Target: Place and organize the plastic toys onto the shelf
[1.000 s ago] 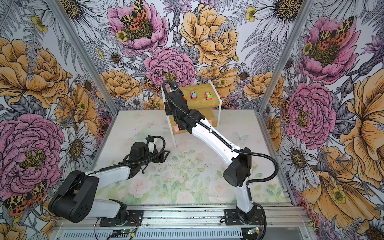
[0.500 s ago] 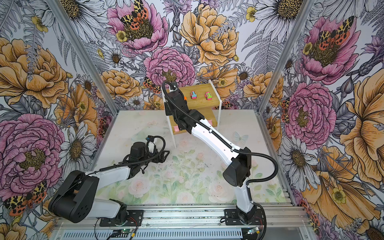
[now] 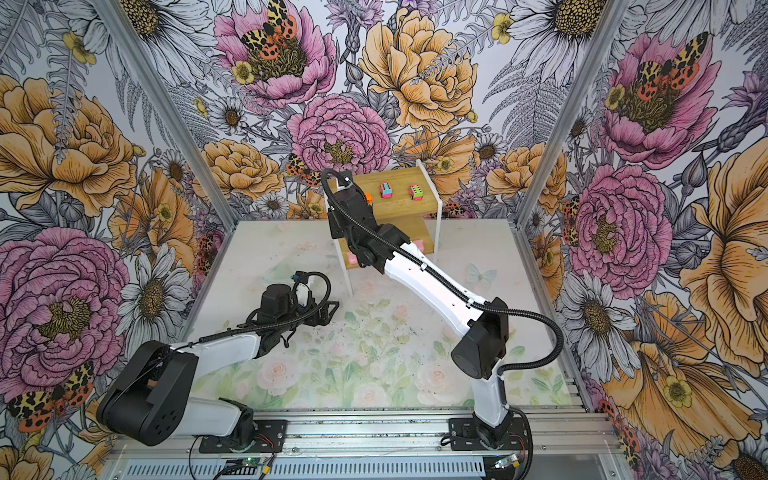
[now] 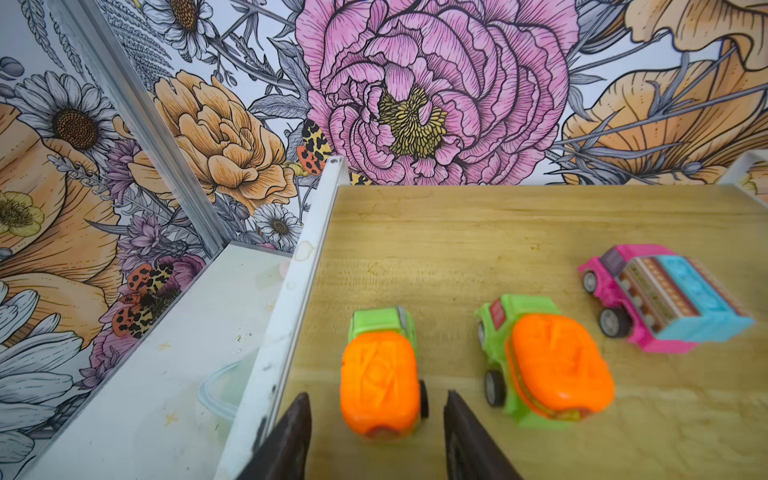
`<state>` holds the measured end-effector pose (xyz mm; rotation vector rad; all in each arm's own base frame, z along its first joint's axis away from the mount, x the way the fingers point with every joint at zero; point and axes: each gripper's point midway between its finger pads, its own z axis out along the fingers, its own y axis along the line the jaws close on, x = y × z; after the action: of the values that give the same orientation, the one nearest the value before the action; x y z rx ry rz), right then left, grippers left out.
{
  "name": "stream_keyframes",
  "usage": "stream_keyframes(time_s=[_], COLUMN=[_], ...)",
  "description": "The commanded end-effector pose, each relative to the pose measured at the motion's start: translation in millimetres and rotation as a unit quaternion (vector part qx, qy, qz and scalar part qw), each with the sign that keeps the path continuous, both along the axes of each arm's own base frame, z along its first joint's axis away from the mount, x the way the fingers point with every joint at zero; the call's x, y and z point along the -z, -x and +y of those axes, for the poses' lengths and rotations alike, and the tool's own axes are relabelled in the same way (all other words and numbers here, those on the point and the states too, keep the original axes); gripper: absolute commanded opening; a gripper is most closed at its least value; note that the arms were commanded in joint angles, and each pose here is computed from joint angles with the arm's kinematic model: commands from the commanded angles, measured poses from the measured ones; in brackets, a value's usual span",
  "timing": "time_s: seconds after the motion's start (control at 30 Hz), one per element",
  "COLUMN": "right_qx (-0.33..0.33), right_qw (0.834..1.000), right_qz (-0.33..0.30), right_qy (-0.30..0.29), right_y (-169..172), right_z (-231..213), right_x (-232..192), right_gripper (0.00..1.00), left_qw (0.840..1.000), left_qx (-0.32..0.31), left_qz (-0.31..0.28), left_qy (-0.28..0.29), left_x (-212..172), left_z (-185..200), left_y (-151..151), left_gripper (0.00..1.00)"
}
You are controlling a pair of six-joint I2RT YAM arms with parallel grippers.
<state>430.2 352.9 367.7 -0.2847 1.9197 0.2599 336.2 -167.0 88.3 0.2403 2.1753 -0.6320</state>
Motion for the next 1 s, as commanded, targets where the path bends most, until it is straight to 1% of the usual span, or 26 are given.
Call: stream_keyframes(time_s=[0.0,0.17,0.27,0.37,0.4,0.47,0.53,0.63,0.73,0.8,0.83,0.9,0.93,0.97], right_qx=[-0.009,-0.012,-0.016,0.014,0.036,0.077,0.096,0.12,0.15,0.165,0.172,0.185,0.199,0.199], right_qw=[0.999,0.999,0.998,0.997,0.996,0.993,0.99,0.985,0.982,0.978,0.975,0.974,0.971,0.972], right_qz=[-0.027,-0.037,-0.045,-0.076,-0.08,-0.081,-0.088,-0.106,-0.114,-0.127,-0.135,-0.129,-0.128,-0.122], right_qy=[-0.016,-0.026,-0.035,0.004,0.024,0.045,0.061,0.068,0.032,0.027,0.024,0.021,0.012,0.002], right_y=[29,68,98,122,123,125,124,115,100,92,88,81,77,73], right_z=[-16,-50,-84,-138,-162,-211,-252,-297,-330,-344,-350,-360,-368,-371], right_x=[-39,-56,-64,-65,-56,-39,-13,31,70,100,115,143,157,171], right_gripper=[0.53,0.56,0.57,0.59,0.59,0.61,0.61,0.64,0.65,0.65,0.65,0.65,0.65,0.65], left_qw=[1.0,1.0,1.0,1.0,1.0,0.999,0.999,0.996,0.99,0.984,0.981,0.973,0.969,0.965], left_qx=[0.007,0.007,0.007,0.006,0.006,0.003,-0.003,-0.024,-0.052,-0.072,-0.083,-0.106,-0.114,-0.122], left_qz=[-0.015,-0.015,-0.017,-0.02,-0.024,-0.033,-0.049,-0.08,-0.122,-0.155,-0.169,-0.195,-0.209,-0.221], left_qy=[0.01,0.01,0.011,0.013,0.015,0.018,0.011,-0.017,-0.046,-0.051,-0.054,-0.064,-0.071,-0.078], left_x=[-9,-9,-10,-13,-15,-23,-35,-57,-84,-101,-107,-115,-116,-118], left_z=[-2,-1,-2,-2,-2,-2,1,13,29,43,51,69,78,86], left_y=[-4,-3,-2,-2,-2,-3,-5,-13,-23,-29,-33,-41,-44,-47], left_gripper=[0.99,0.99,0.99,0.99,0.99,0.99,0.99,0.99,0.99,0.99,0.99,0.99,0.99,0.99])
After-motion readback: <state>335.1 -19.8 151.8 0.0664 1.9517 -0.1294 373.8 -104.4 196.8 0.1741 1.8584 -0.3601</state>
